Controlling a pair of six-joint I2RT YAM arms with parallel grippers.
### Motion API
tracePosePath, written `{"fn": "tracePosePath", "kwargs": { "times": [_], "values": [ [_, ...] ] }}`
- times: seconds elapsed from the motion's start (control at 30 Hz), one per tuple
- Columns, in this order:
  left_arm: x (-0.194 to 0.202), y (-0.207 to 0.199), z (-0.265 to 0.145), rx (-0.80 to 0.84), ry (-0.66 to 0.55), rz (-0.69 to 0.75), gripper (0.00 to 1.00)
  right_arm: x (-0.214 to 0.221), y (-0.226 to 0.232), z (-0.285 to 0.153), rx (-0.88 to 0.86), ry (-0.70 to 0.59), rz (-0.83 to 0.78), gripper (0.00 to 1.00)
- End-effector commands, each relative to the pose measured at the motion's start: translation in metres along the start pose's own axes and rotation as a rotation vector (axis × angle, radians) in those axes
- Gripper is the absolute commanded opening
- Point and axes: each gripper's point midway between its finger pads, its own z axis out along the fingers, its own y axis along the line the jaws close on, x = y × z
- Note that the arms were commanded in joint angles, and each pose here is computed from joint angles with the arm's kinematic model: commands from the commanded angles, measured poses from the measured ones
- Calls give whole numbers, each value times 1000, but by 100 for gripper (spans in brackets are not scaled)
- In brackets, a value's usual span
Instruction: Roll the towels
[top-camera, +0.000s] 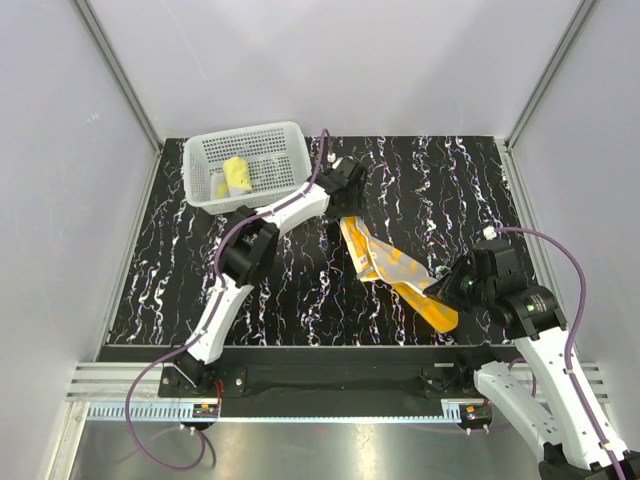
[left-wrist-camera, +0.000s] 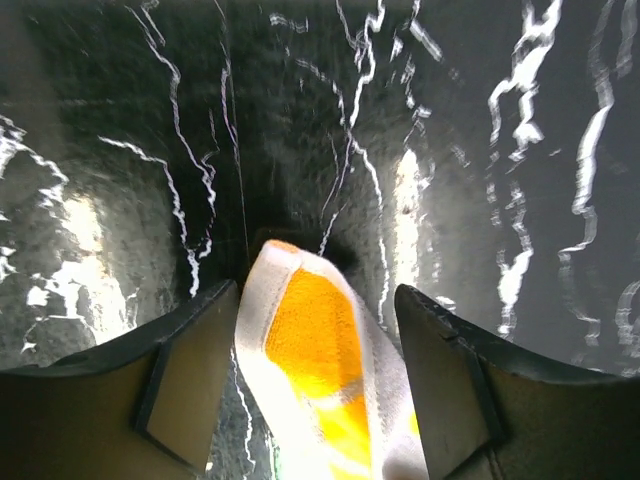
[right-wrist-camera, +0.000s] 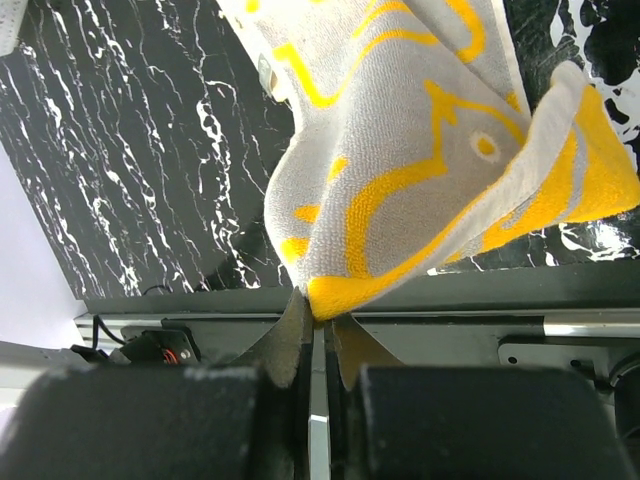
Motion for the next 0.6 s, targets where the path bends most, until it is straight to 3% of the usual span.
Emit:
{"fn": "tracePosePath", "kwargs": {
  "times": [0.0, 0.1, 0.17, 0.27, 0.37, 0.57],
  "values": [
    [-4, -6, -3, -38, -27, 91, 69, 3, 3, 1, -24, 12, -6, 0],
    [-4, -8, -1, -52, -27, 113, 59, 4, 3, 2, -25, 14, -5, 0],
    [-3, -7, 0, -56, -26, 118, 42, 4, 2, 2, -22, 12, -6, 0],
    [-5, -5, -2, -68, -35, 122, 29, 3, 1, 1, -21, 7, -7, 0],
    [-9, -2, -7, -81, -44, 133, 2, 5, 0, 2, -19, 12, -7, 0],
    [-35, 1, -50, -92, -100, 158, 0, -8, 10, 5, -17, -13, -12, 0]
  ]
}}
